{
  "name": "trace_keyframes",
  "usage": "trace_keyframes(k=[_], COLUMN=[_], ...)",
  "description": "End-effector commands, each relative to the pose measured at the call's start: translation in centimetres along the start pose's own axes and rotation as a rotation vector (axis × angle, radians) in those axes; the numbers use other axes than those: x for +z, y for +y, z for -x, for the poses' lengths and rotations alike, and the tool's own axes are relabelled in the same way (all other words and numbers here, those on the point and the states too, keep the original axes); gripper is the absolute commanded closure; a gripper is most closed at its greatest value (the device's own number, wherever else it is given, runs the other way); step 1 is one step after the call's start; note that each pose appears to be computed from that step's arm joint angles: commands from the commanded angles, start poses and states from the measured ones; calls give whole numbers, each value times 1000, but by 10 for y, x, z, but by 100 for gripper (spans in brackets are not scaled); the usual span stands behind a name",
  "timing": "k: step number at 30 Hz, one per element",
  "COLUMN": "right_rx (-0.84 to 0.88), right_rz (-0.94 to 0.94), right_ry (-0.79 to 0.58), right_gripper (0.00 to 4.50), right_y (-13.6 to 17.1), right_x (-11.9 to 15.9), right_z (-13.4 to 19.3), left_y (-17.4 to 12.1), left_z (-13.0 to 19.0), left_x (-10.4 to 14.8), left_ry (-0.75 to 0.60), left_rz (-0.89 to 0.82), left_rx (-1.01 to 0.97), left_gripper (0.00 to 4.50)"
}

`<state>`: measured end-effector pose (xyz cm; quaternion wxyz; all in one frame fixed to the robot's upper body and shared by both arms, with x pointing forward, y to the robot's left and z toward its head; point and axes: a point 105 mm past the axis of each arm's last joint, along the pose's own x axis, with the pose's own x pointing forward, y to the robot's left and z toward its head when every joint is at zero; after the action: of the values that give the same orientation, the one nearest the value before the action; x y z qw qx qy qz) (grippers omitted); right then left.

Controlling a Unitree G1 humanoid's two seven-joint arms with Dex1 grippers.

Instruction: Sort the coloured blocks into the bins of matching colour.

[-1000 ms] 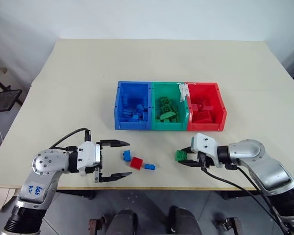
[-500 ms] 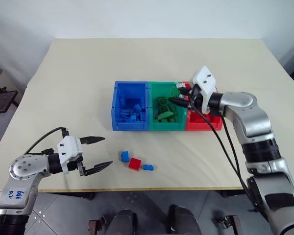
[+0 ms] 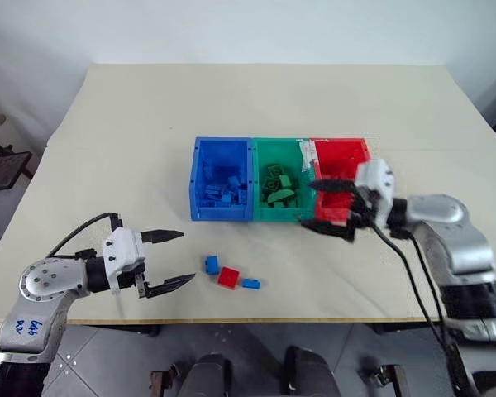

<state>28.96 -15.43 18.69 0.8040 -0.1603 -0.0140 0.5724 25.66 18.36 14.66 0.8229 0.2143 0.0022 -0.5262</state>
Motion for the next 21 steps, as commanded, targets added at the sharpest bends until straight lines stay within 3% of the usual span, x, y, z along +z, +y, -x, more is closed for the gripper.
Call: trace_keyframes(k=[1, 5, 10, 13, 17, 21], right_rx=[25, -27, -4, -21, -31, -42], right_rz=[71, 37, 29, 54, 74, 63], right_ry=[-43, 49, 134, 106, 85, 92], right_gripper=[2, 2, 2, 2, 2, 2], right_y=[24, 41, 61, 60, 60, 65], right_x=[11, -5, -33, -29, -24, -22], right_z=[34, 72, 91, 87, 82, 81], left_y=[14, 13, -11, -28, -27, -46], left_z=[10, 25, 22, 1, -34, -72], left_x=[13, -4, -13, 5, 29, 35], left_ry=[-41, 44, 125, 106, 73, 207], left_rz=[-40, -8, 9, -19, -15, -58], left_rx=[33, -27, -252, -382, -364, -476], left_gripper=[0, 0, 0, 0, 0, 0])
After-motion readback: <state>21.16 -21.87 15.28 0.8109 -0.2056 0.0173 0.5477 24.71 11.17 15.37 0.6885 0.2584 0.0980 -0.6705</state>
